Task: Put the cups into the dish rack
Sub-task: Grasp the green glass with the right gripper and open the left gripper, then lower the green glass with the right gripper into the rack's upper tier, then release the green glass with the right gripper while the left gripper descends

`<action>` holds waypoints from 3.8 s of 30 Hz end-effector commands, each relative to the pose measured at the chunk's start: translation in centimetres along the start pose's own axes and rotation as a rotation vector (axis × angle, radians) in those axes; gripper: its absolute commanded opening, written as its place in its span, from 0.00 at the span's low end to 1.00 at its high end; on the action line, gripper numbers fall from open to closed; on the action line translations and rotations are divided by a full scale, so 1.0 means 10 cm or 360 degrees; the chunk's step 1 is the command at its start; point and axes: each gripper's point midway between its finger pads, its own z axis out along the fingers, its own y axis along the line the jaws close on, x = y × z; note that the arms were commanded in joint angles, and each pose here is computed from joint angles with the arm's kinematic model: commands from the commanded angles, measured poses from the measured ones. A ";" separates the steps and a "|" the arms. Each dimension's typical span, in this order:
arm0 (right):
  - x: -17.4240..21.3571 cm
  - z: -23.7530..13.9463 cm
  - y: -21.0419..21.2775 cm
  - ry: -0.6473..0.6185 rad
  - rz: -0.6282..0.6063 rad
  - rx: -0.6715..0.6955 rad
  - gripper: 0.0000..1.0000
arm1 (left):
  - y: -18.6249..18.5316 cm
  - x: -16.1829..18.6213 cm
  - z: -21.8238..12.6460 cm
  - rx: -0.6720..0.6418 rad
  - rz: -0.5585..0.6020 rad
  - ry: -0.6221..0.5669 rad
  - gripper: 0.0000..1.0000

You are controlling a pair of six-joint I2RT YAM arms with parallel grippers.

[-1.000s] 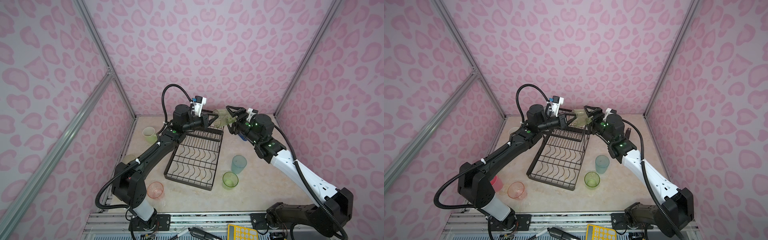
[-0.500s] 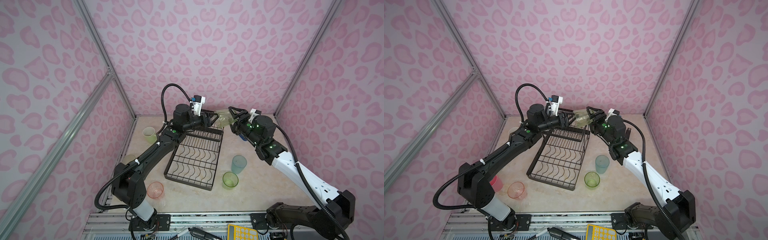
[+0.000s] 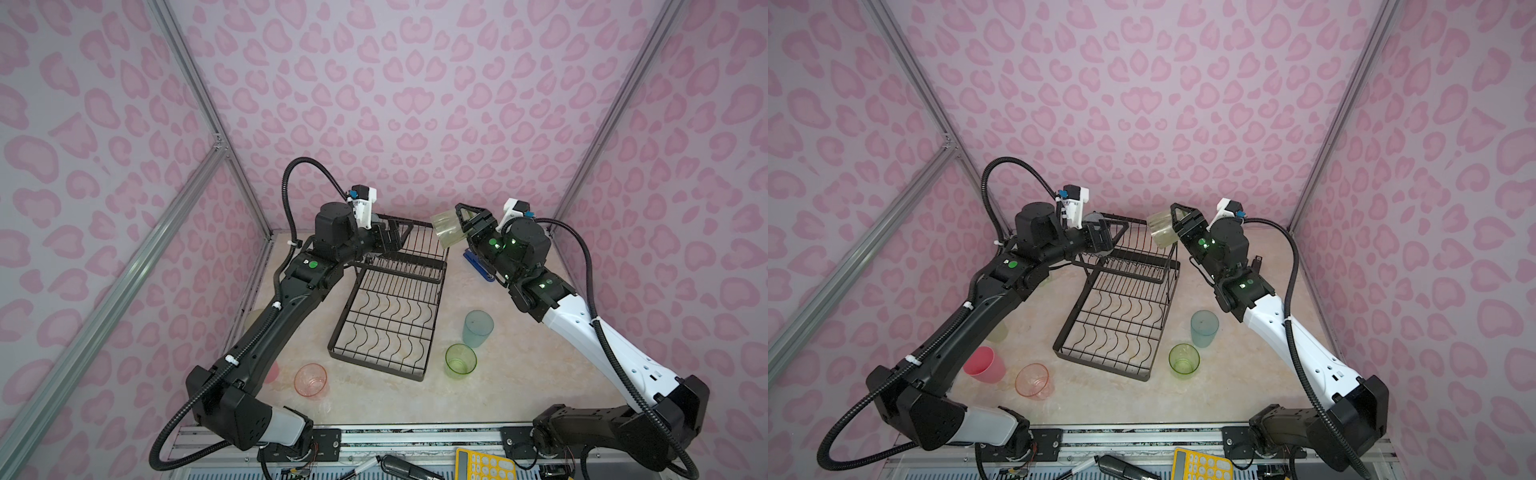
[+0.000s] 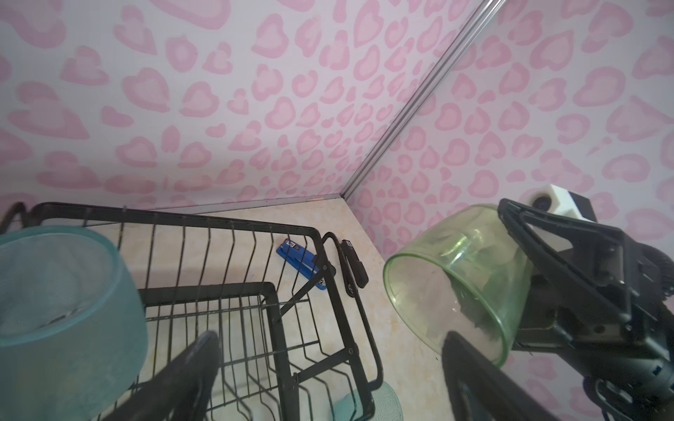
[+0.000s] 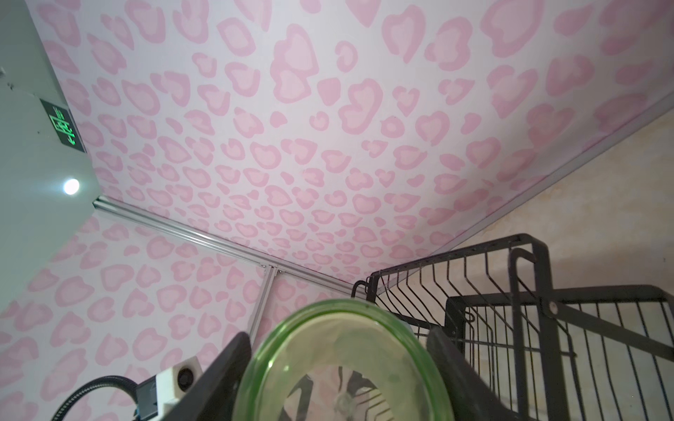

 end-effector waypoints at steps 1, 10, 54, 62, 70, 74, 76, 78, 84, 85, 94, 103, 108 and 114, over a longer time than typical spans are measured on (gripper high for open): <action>0.10 0.08 0.04 0.0012 -0.0424 0.0069 0.54 | 0.28 0.00 -0.29 -0.0253 0.0029 0.0043 0.97; 0.56 0.40 0.25 0.0150 -0.1110 0.0158 0.56 | 1.01 -0.05 -0.92 -0.0660 -0.0009 -0.0011 0.97; 1.42 1.43 -0.63 0.0228 -0.1679 0.0322 0.67 | 1.85 0.88 -1.04 -0.0973 -0.0089 0.0189 0.95; 1.31 1.38 -0.60 0.0187 -0.1652 0.0333 0.83 | 1.86 0.90 -1.03 -0.0974 -0.0095 0.0193 0.95; 1.12 1.24 -0.40 0.0112 -0.1622 0.0324 0.97 | 1.92 0.89 -1.06 -0.1034 -0.0097 0.0185 0.98; 1.03 1.17 -0.28 0.0082 -0.1577 0.0295 0.98 | 1.95 0.91 -1.06 -0.1053 -0.0105 0.0195 0.99; 0.99 1.12 -0.21 0.0066 -0.1549 0.0277 0.98 | 1.97 0.91 -1.07 -0.1068 -0.0107 0.0192 0.99; 0.94 1.07 -0.16 0.0060 -0.1527 0.0270 0.97 | 2.00 0.92 -1.09 -0.1089 -0.0115 0.0192 0.99; 0.77 0.83 -0.08 0.0053 -0.1493 0.0306 0.95 | 2.07 0.92 -1.12 -0.1139 -0.0150 0.0179 0.98; 0.75 0.77 -0.08 0.0059 -0.1496 0.0316 0.94 | 2.08 0.92 -1.13 -0.1152 -0.0158 0.0175 0.98; 0.67 0.24 -0.25 0.0180 -0.1497 0.0383 0.89 | 2.51 0.89 -1.45 -0.1442 -0.0328 0.0118 0.95; 0.77 -0.26 -0.62 0.0353 -0.1597 0.0431 0.88 | 2.96 1.13 -1.78 -0.1856 -0.0584 0.0179 0.94; 0.85 -0.42 -0.82 0.0395 -0.1612 0.0424 0.88 | 3.08 1.36 -1.94 -0.2045 -0.0712 0.0299 0.91; 0.95 -0.52 -0.84 0.0426 -0.1535 0.0331 0.87 | 3.14 1.59 -2.02 -0.2134 -0.0831 0.0303 0.90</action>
